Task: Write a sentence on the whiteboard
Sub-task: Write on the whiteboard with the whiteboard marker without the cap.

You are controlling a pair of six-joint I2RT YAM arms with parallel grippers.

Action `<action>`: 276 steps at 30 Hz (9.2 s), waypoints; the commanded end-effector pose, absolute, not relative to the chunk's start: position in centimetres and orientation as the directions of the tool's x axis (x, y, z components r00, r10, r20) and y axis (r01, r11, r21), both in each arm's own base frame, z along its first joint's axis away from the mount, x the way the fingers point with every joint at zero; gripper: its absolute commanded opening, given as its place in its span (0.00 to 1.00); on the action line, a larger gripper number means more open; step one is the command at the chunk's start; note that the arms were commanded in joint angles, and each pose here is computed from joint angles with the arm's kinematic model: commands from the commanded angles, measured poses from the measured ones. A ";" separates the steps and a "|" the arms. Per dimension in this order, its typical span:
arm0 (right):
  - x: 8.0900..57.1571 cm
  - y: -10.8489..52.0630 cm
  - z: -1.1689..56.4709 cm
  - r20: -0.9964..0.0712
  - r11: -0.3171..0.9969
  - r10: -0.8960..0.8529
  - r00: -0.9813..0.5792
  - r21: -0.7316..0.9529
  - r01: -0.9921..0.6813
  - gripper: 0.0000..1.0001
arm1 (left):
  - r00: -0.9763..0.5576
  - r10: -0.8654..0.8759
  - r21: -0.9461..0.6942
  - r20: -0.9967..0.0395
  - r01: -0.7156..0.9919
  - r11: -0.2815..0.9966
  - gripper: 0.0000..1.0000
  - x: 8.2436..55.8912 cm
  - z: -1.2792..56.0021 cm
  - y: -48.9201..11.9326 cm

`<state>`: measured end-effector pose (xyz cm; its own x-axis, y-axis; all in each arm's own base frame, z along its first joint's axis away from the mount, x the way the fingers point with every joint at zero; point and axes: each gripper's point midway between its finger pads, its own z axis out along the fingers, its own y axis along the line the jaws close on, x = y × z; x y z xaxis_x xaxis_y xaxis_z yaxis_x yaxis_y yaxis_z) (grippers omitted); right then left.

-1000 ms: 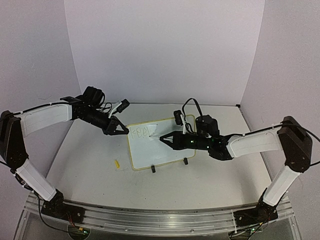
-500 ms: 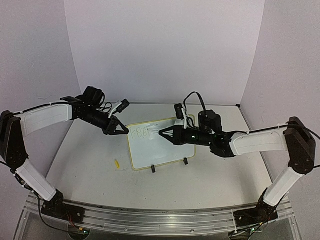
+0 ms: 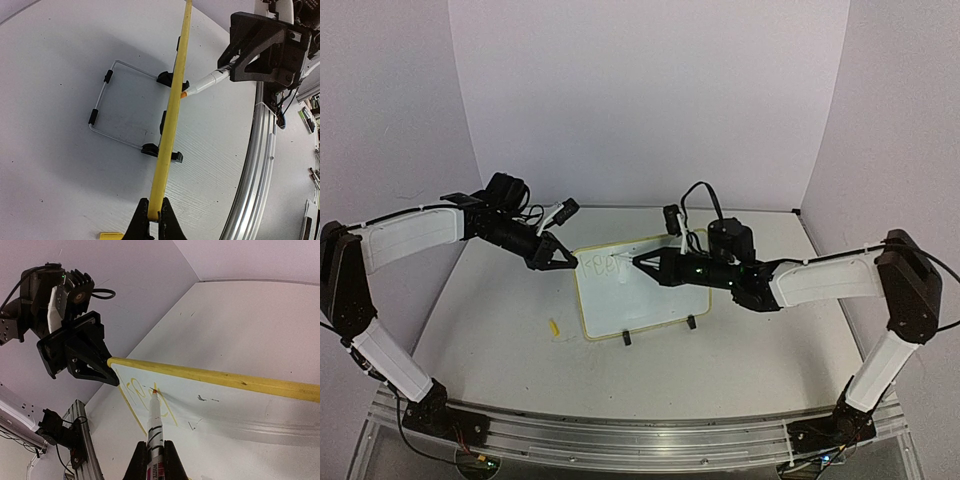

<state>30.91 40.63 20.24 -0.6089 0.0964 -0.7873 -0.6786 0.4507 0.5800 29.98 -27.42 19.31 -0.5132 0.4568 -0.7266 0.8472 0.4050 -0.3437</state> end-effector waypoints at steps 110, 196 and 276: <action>33.6 34.8 20.9 -0.787 0.470 0.043 -0.615 0.559 -0.683 0.00 | -0.462 0.500 -0.258 -0.733 0.868 0.425 0.00 30.1 19.3 -27.2; 33.1 32.0 18.1 -0.751 0.554 0.143 -0.644 0.600 -0.577 0.00 | -0.463 0.502 -0.261 -0.731 0.869 0.421 0.00 30.1 19.3 -27.3; 33.6 31.6 18.4 -0.730 0.449 0.056 -0.681 0.627 -0.636 0.00 | -0.476 0.510 -0.272 -0.716 0.864 0.423 0.00 30.2 18.5 -27.3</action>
